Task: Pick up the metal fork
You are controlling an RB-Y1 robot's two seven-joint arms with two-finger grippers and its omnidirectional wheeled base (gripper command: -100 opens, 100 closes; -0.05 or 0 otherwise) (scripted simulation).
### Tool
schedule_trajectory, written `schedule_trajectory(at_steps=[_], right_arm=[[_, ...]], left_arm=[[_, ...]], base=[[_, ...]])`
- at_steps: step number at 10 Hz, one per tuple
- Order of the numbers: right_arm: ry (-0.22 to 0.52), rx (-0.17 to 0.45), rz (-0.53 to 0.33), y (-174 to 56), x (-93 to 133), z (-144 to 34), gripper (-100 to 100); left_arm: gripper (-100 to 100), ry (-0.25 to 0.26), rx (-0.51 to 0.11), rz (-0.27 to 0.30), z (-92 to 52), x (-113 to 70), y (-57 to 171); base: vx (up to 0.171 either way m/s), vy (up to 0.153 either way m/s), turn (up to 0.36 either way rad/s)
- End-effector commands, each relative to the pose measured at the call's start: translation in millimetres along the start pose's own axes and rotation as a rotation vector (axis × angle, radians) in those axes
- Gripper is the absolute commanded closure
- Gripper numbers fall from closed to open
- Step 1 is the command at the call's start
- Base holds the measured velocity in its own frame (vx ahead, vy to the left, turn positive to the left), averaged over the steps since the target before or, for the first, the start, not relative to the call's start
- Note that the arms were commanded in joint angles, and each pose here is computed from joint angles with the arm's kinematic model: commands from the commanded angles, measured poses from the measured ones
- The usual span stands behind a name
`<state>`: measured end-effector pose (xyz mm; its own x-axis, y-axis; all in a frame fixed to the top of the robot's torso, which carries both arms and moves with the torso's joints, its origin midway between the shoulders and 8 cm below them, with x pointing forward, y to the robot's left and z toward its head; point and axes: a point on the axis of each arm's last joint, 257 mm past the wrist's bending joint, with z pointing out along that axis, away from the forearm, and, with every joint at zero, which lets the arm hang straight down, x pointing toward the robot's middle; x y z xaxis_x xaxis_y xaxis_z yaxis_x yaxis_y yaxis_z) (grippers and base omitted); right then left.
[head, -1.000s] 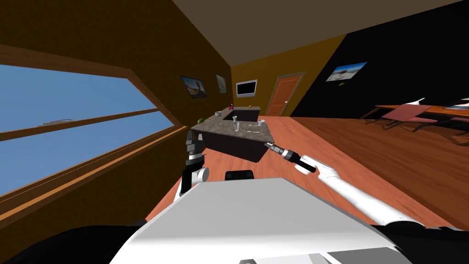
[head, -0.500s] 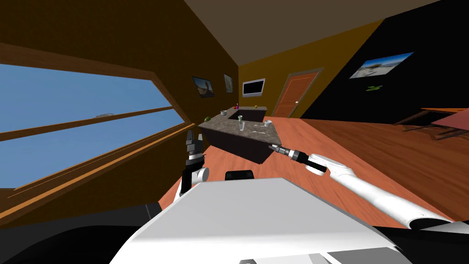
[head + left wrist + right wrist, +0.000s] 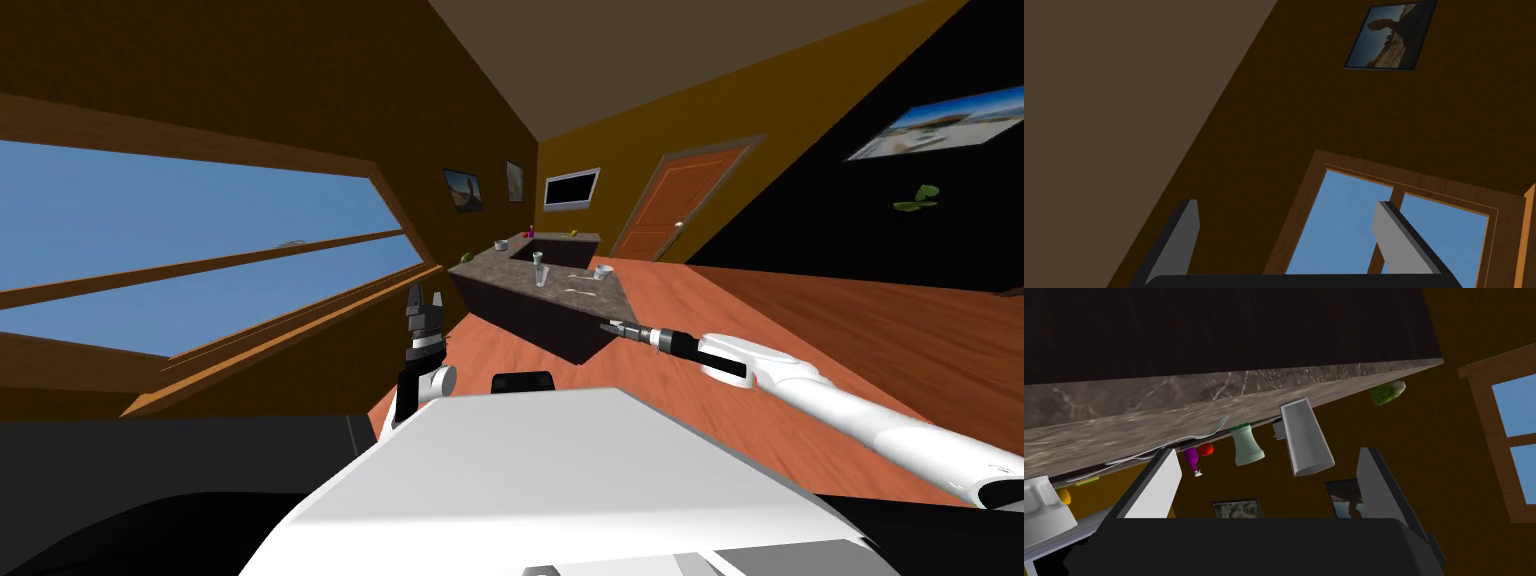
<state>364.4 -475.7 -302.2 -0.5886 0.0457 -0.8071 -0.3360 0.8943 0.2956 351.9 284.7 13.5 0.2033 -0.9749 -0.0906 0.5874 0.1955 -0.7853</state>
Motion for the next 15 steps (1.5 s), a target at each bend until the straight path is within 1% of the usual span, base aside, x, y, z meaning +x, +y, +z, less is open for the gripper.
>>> schedule_trajectory(at_steps=[1, 2, 3, 4, 5, 6, 7, 9, 10, 11, 13, 14, 15], right_arm=[[0.036, 0.032, -0.022, -14, 3, -9.6, -100], [0.099, 0.079, -0.048, -35, 14, -26.2, -100], [0.102, 0.082, -0.053, -37, 13, -27.9, -100], [0.163, 0.129, -0.076, -57, 23, -46.0, -100], [0.222, 0.165, -0.099, -72, 32, -62.5, -100], [0.228, 0.177, -0.106, -76, 29, -67.5, -100], [0.228, 0.18, -0.105, -77, 30, -68.5, -100], [0.349, 0.264, -0.146, -109, 46, -110.0, -100], [0.35, 0.27, -0.144, -111, 46, -112.1, -100], [0.408, 0.311, -0.159, -125, 55, -134.0, -100], [0.518, 0.382, -0.182, -147, 71, -176.4, -100], [0.518, 0.382, -0.182, -147, 71, -176.4, -100], [0.569, 0.411, -0.19, -156, 80, -196.0, -100]], left_arm=[[0, 0.0, 0.0, 0.0, 0.0, 0.0, 0], [0, 0.0, 0.0, 0.0, 0.0, -0.1, 0], [0, 0.0, 0.0, 0.0, 0.0, 0.0, 0], [0, 0.0, 0.0, 0.0, 0.0, -0.1, 0], [0, 0.0, 0.0, 0.0, 0.0, 0.0, 0], [0, 0.0, 0.0, 0.0, 0.0, 0.0, 0], [0, 0.0, 0.0, 0.0, -0.1, -0.1, 0], [0, 0.0, 0.0, 0.0, 0.0, 0.0, 0], [0, 0.0, 0.0, 0.0, 0.0, 0.0, 0], [0, 0.0, 0.0, 0.0, -0.1, -0.1, 0], [0, 0.0, 0.0, 0.0, -0.1, -0.1, 0], [0, 0.0, 0.0, 0.0, -0.1, -0.1, 0], [0, 0.0, 0.0, 0.0, -0.1, -0.2, 0]], base=[[0.043, 0.051, 0.12], [0.041, 0.063, 0.254], [0.038, 0.05, 0.122], [0.065, 0.064, 0.211], [0.104, 0.085, 0.386], [0.089, 0.049, 0.126], [0.036, 0.024, -0.049], [0.075, 0.062, 0.29], [0.109, 0.056, 0.124], [0.131, 0.053, 0.165], [0.174, 0.058, 0.327], [0.135, 0.014, 0.047], [0.124, 0.029, 0.154]])
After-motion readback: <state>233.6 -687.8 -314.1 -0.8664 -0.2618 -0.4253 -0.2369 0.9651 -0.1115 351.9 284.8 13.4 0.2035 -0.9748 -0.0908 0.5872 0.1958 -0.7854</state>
